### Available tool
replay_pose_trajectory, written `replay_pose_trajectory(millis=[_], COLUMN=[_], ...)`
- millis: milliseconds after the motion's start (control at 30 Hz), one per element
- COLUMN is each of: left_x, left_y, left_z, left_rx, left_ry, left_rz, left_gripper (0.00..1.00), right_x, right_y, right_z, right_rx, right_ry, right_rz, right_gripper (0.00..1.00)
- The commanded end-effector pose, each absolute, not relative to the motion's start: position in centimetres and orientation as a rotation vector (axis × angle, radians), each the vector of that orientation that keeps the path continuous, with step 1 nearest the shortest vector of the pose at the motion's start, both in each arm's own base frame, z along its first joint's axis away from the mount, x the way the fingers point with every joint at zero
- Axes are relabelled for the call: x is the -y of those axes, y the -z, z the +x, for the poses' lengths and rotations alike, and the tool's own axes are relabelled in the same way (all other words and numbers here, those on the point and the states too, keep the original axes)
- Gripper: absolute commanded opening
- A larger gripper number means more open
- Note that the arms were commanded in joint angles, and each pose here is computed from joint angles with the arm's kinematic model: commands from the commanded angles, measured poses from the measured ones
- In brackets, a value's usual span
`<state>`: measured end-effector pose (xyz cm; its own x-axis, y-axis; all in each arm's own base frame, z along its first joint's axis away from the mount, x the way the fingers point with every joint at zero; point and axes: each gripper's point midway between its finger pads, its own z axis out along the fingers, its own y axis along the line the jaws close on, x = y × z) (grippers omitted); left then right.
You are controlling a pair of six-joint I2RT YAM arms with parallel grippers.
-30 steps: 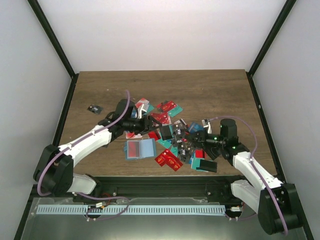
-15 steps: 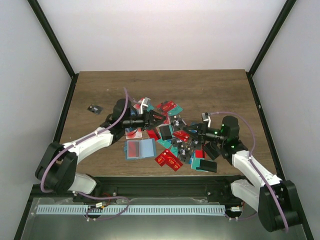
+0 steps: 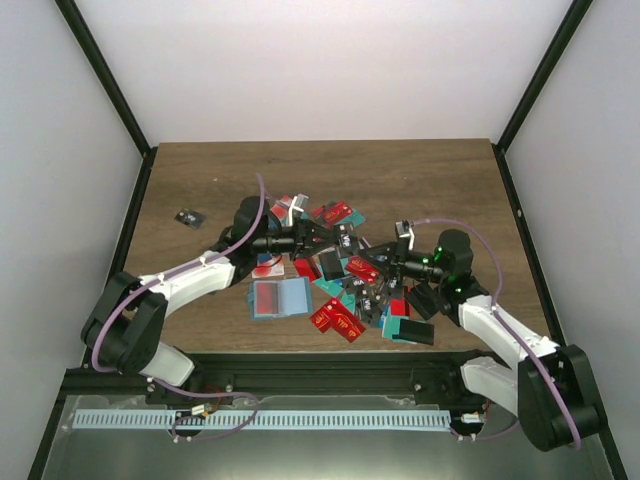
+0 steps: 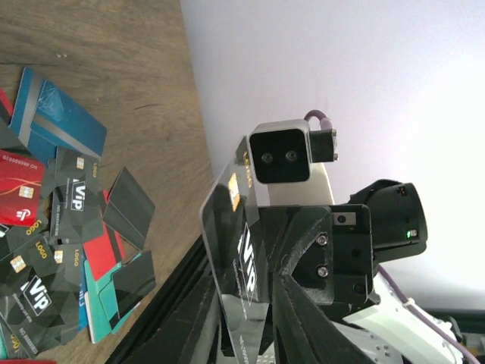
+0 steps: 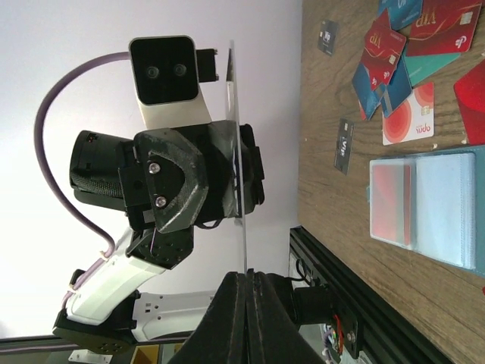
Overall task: Put the credit cards into the card holder
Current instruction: Insert the credit card into the card holder.
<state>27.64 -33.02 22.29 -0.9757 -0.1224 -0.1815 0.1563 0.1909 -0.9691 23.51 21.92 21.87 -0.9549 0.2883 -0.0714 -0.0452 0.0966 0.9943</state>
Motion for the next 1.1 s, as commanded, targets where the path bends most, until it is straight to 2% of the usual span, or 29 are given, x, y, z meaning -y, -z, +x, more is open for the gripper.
replay_pose_trajectory(millis=[0,133,300,333,367,433,500,533,733,933,1067], left_x=[33.7,33.7,33.7,33.6,33.6,33.2,32.6,32.2,28.9,23.5,20.1], left_y=[-23.7,-23.7,-23.7,-23.7,-23.8,-24.0,-23.6,-23.2,-20.9,-17.4,-16.2], left_z=[27.8,27.8,27.7,27.7,27.6,27.2,26.9,26.6,25.8,25.0,23.3], left_rx=[-2.189,-2.19,-2.19,-2.192,-2.193,-2.203,-2.234,-2.252,-2.384,-2.564,-2.676], left_ry=[1.903,1.902,1.902,1.9,1.894,1.87,1.817,1.785,1.553,1.122,0.946], left_rz=[0.095,0.098,0.108,0.109,0.113,0.132,0.145,0.15,0.144,0.041,-0.061], left_gripper=[0.16,0.04,0.04,0.04,0.04,0.04,0.04,0.04,0.04,0.04,0.04], right_x=[-22.6,-22.9,-23.1,-23.2,-23.3,-23.2,-23.2,-23.1,-22.9,-23.3,-23.5], right_y=[-24.6,-24.6,-24.0,-23.8,-23.4,-22.5,-21.8,-21.3,-18.8,-16.8,-16.7], right_z=[24.1,24.2,24.2,24.2,24.2,24.4,24.7,24.8,25.5,27.5,28.4], right_rx=[-2.055,-2.057,-2.083,-2.099,-2.121,-2.173,-2.216,-2.238,-2.352,-2.438,-2.436], right_ry=[-1.953,-1.955,-1.961,-1.956,-1.946,-1.905,-1.841,-1.806,-1.65,-1.529,-1.499], right_rz=[0.16,0.155,0.154,0.155,0.153,0.16,0.157,0.153,0.09,-0.016,-0.074], right_gripper=[0.01,0.01,0.01,0.03,0.13,0.4,0.56,0.59,0.63,0.63,0.64])
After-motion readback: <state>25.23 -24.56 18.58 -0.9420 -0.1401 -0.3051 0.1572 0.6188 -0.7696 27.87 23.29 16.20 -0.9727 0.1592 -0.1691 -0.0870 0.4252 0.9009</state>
